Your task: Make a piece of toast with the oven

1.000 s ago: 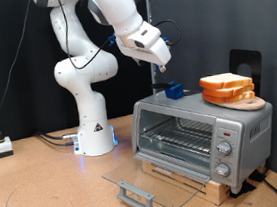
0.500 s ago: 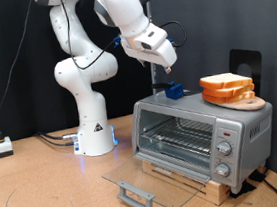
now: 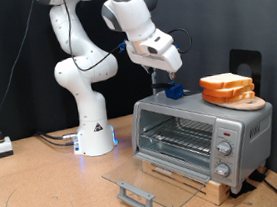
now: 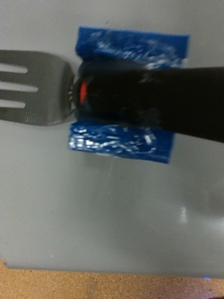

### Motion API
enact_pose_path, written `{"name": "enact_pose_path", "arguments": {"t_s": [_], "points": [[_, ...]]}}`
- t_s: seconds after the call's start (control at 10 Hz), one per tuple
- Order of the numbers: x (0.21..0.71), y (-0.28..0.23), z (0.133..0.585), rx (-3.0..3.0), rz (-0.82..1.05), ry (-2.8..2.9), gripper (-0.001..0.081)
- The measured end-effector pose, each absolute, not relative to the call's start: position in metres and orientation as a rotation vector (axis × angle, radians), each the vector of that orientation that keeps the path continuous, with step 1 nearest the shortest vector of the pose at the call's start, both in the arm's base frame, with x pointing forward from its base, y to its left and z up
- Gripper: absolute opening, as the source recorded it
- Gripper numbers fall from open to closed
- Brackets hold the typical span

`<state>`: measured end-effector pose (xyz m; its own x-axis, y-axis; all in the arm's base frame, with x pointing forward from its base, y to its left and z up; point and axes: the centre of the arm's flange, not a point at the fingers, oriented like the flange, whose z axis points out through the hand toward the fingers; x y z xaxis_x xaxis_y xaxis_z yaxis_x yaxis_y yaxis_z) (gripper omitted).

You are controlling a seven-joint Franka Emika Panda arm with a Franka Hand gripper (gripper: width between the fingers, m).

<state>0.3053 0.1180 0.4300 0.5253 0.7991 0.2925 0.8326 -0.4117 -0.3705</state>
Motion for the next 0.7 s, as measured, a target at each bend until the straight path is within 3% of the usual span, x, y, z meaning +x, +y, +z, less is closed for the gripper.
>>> {"name": "enact_pose_path", "arguments": {"t_s": [0.7], "points": [[0.301, 0.151, 0.391, -2.325, -0.074, -1.308, 0.0810]]}}
